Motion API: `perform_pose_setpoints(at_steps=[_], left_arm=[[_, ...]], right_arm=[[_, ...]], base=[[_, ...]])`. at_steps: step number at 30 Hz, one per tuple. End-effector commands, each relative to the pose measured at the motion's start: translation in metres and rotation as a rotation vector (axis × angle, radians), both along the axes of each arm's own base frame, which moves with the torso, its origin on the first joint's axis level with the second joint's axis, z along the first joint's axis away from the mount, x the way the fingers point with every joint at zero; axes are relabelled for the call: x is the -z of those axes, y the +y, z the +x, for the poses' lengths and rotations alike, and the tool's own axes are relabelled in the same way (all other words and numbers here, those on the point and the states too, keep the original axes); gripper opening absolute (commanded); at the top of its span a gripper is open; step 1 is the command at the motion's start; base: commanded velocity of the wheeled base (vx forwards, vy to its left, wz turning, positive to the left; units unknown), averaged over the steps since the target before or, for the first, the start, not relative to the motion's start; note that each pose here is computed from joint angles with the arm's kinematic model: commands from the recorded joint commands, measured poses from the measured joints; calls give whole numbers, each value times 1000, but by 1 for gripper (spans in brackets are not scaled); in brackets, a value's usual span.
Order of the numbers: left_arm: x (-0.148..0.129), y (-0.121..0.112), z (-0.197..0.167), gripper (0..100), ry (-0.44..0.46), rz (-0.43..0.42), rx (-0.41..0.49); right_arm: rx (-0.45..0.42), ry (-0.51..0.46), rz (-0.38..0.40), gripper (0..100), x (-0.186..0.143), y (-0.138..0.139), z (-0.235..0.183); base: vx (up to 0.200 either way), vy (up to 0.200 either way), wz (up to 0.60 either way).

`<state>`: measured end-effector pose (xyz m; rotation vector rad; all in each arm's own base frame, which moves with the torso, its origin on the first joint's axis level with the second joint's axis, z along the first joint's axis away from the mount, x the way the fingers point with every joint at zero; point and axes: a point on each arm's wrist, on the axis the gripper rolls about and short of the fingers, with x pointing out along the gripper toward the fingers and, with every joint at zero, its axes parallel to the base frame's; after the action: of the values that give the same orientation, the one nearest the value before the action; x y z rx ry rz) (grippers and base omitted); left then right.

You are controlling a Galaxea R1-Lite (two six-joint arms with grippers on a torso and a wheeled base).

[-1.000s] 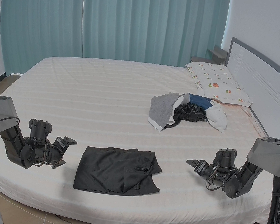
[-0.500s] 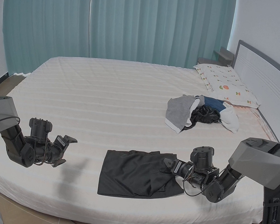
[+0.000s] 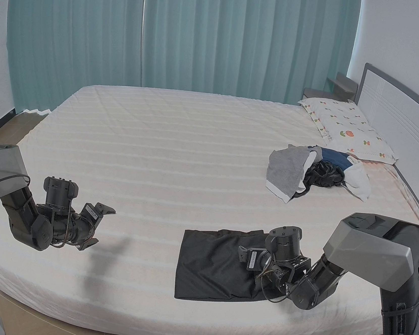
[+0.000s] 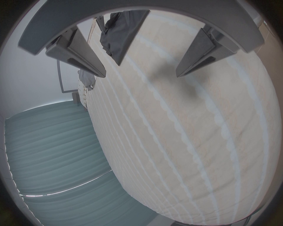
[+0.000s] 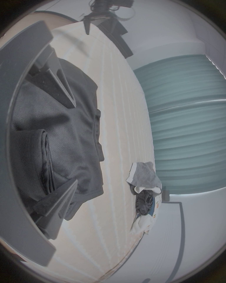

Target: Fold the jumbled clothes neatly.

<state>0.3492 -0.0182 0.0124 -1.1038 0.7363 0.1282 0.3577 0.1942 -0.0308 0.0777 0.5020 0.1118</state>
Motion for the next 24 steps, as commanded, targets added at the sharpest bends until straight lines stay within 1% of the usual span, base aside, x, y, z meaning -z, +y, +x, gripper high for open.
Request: perform_pose_setpoints(at_steps=[1,6,7,12,17,21,24], left_arm=[[1,0,0,100,3,2,1],[1,0,-1,100,4,5,1],[1,0,-1,100,4,5,1],[2,0,-1,100,5,6,0],[3,-1,-1,100,8,6,1],[3,-1,0,100,8,8,1],[3,-1,0,100,8,8,1]], right_arm=[[13,4,-63,100,6,-1,-6],[13,30,-102,100,11,-5,-13],[13,31,-109,0,12,-6,-14],[17,34,-122,0,2,-12,-22],[22,23,-103,0,-19,-23,-31],[-14,84,-82,0,-21,-40,-47],[-8,125,-82,0,-16,-55,-53]], base=[[0,0,0],[0,0,0],[0,0,0],[0,0,0],[0,0,0],[0,0,0],[0,0,0]])
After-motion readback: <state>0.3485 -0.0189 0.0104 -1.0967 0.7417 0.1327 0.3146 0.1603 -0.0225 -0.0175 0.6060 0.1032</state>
